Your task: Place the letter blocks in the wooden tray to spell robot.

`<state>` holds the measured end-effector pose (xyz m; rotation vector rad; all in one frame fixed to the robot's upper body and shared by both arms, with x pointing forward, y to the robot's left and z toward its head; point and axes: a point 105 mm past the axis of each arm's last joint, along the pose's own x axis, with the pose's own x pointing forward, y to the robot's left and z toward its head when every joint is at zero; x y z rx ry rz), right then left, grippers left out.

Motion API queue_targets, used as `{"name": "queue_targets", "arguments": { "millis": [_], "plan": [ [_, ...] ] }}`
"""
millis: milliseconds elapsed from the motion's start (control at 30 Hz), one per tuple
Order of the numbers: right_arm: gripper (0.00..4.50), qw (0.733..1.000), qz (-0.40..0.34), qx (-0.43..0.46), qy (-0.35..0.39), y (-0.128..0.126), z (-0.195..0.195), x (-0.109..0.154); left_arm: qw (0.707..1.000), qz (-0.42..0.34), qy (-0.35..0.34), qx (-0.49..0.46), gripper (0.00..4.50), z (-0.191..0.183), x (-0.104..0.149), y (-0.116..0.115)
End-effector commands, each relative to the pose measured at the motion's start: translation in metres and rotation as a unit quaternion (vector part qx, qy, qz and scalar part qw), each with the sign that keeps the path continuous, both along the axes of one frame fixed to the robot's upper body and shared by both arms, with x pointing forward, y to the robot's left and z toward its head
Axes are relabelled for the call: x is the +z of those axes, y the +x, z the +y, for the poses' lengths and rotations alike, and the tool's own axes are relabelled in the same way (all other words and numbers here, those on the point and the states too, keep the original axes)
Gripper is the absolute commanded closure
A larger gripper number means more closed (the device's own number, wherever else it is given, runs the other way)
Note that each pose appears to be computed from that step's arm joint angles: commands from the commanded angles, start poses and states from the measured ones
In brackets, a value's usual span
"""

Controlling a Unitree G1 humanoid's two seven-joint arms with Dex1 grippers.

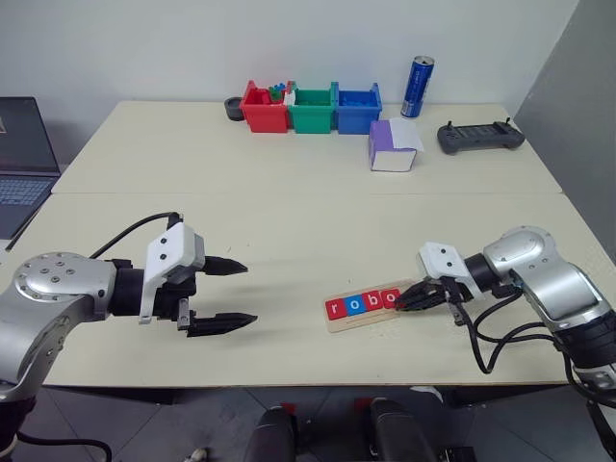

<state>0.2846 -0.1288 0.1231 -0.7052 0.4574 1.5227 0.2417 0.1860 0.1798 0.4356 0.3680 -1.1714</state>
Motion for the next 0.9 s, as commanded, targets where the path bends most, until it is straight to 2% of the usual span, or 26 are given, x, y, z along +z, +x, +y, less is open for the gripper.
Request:
{"name": "queue_targets", "arguments": {
  "millis": [33,633,800,900],
  "plan": [
    [4.47,1.000,-0.006,-0.001,-0.011,0.002,0.001,-0.004,1.000,-0.018,0.003,-0.007,0.00,-0.003,0.009,-0.002],
    [4.47,0.999,-0.021,-0.017,-0.024,0.020,-0.001,-0.012,1.000,-0.016,0.002,-0.004,0.00,-0.003,0.008,-0.004],
    [4.47,1.000,-0.013,-0.007,-0.013,0.015,-0.003,-0.003,1.000,-0.017,0.004,-0.003,0.00,-0.002,0.008,-0.003],
    [4.47,1.000,-0.018,-0.018,0.013,0.019,-0.005,0.014,1.000,-0.017,0.004,-0.003,0.00,-0.002,0.008,-0.003]
  ]
}}
